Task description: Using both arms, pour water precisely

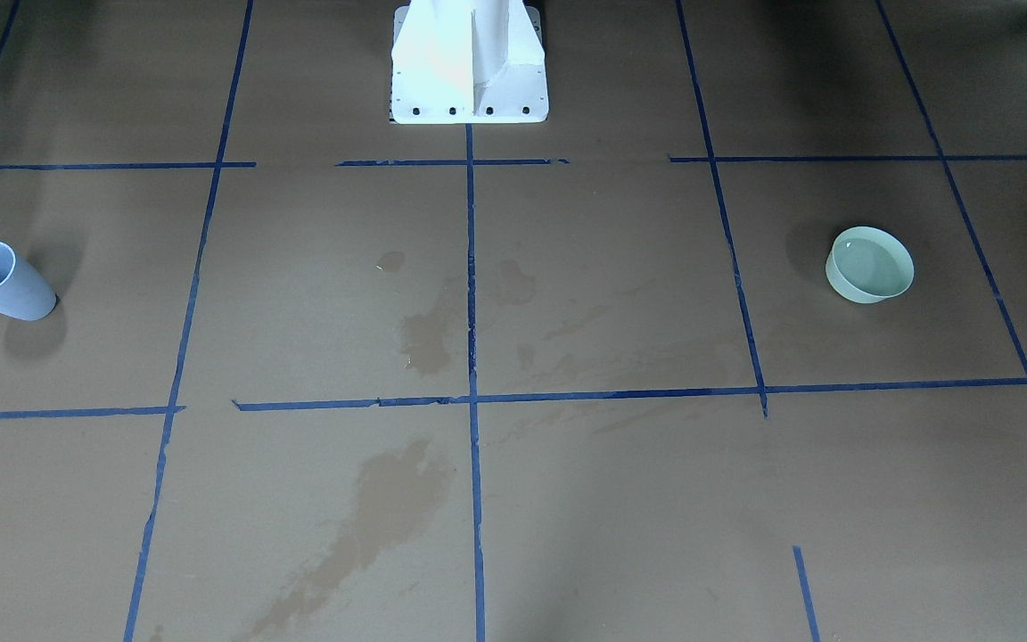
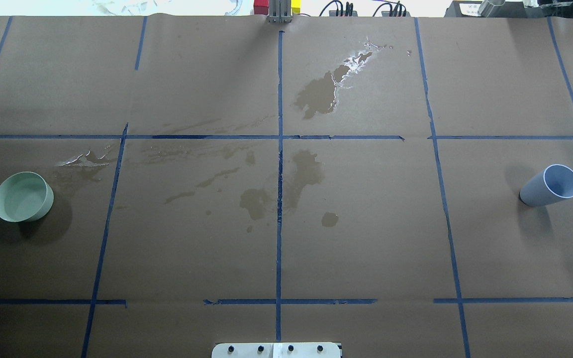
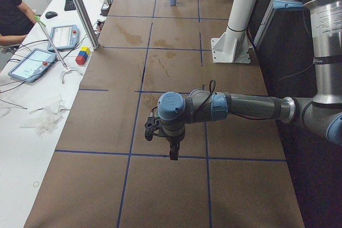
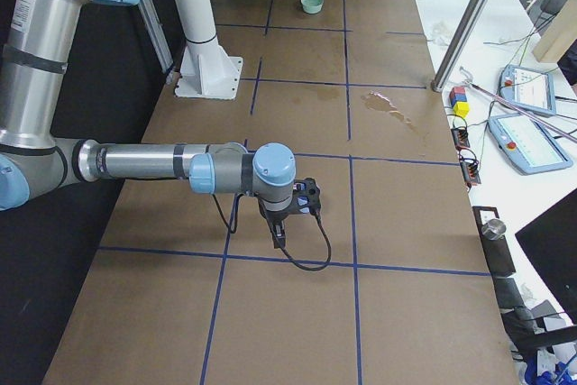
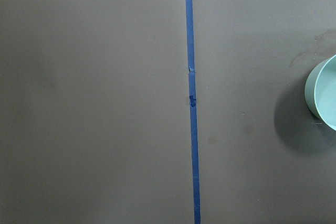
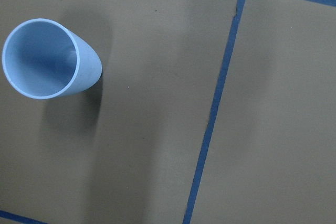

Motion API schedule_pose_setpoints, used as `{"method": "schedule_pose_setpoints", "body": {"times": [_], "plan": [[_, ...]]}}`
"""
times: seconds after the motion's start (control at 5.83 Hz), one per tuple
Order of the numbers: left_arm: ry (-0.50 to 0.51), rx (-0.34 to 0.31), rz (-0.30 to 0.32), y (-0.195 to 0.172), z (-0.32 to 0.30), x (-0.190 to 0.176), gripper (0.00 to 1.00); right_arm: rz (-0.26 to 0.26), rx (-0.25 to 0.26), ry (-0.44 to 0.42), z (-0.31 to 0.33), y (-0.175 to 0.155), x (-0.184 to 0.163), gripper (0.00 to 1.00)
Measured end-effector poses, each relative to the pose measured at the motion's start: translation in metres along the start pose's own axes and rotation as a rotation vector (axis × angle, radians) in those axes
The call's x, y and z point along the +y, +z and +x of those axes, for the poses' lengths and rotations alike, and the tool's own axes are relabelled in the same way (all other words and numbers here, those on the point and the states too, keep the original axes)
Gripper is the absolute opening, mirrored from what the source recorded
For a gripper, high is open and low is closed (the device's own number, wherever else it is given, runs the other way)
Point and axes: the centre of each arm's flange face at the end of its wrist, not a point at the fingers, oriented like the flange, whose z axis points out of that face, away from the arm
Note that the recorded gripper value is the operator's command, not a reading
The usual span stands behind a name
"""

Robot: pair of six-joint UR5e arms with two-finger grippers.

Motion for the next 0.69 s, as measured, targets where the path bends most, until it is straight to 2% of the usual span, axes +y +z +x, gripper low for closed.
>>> {"method": "schedule_pose_setpoints", "body": {"times": [0.69], "plan": [[0.034,-0.01,0.014,-0.012,0.018,0.003,1.0,0.006,0.002,-0.007,-0.004,-0.004,-0.001,1.0]]}}
